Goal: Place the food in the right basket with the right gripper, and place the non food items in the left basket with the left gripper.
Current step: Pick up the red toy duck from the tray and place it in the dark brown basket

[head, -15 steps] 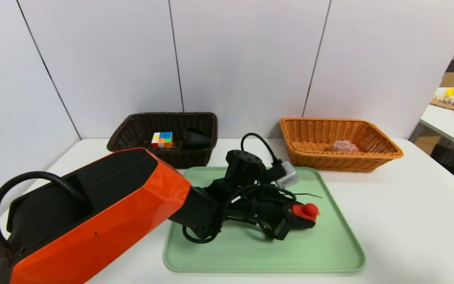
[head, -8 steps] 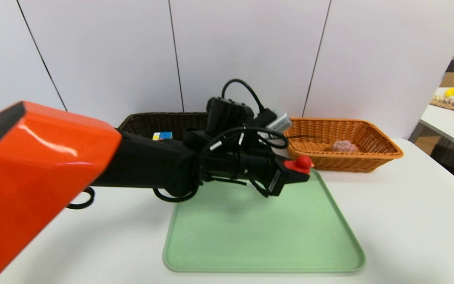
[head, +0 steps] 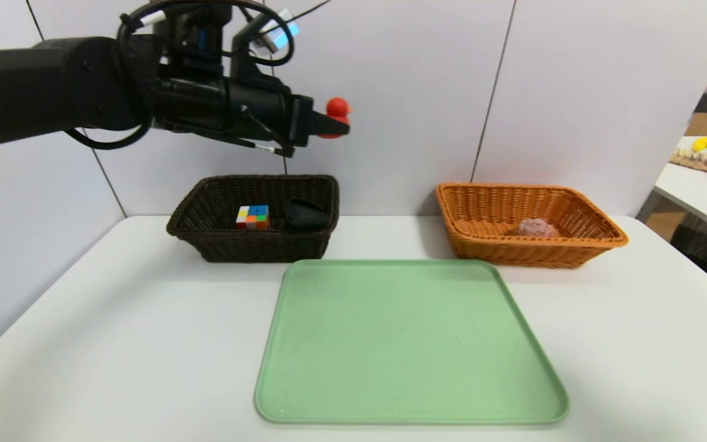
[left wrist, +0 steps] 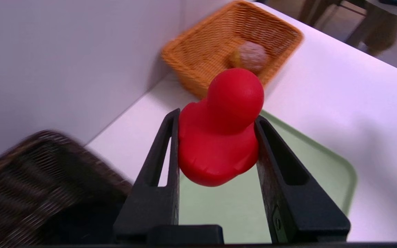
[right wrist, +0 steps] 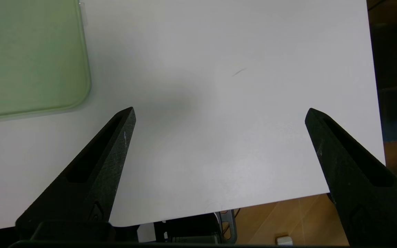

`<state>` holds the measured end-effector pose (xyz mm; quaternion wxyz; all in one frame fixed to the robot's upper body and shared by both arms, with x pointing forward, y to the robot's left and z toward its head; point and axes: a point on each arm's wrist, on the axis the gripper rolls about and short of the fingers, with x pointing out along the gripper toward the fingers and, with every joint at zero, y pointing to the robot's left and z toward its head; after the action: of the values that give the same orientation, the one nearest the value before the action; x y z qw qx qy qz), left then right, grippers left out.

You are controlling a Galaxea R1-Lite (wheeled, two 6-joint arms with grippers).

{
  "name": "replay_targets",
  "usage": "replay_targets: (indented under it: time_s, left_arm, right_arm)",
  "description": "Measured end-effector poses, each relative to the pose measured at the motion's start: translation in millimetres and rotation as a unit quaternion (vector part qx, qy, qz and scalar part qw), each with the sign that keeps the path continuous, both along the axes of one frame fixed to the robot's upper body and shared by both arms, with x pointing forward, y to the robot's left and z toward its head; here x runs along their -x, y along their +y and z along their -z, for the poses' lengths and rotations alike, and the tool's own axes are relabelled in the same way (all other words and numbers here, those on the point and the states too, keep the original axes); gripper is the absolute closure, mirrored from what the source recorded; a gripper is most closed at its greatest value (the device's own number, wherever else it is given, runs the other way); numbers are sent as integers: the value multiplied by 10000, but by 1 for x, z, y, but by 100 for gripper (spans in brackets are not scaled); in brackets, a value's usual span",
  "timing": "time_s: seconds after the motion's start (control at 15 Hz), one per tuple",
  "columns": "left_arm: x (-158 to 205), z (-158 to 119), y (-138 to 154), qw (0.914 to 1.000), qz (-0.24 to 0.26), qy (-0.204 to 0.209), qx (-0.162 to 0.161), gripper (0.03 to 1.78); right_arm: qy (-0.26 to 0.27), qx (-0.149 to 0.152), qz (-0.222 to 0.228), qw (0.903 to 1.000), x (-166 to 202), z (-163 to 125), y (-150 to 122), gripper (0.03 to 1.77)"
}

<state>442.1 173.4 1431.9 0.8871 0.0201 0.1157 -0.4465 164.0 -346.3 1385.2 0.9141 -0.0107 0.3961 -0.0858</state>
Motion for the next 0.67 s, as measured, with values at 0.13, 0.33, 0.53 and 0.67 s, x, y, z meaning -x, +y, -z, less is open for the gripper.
replay_targets:
  time_s: [0.13,0.33,0.53,0.67]
  left_arm:
    - [-13,-2,32,9990,-442,59,-30,114]
    - [-30,10,69,9949,-950,329,-127,114]
    - [-45,27,97,9888,-1327,650,-209,114]
    - [-54,40,111,9844,-1510,870,-253,114]
  right_arm:
    - [-154,16,-1,9999,-3,-2,0,10]
    - [-173,26,-14,9998,-4,-3,0,10]
    - [-155,15,1,9999,-5,-2,-1,10]
    - [-139,13,7,9999,-4,-2,0,10]
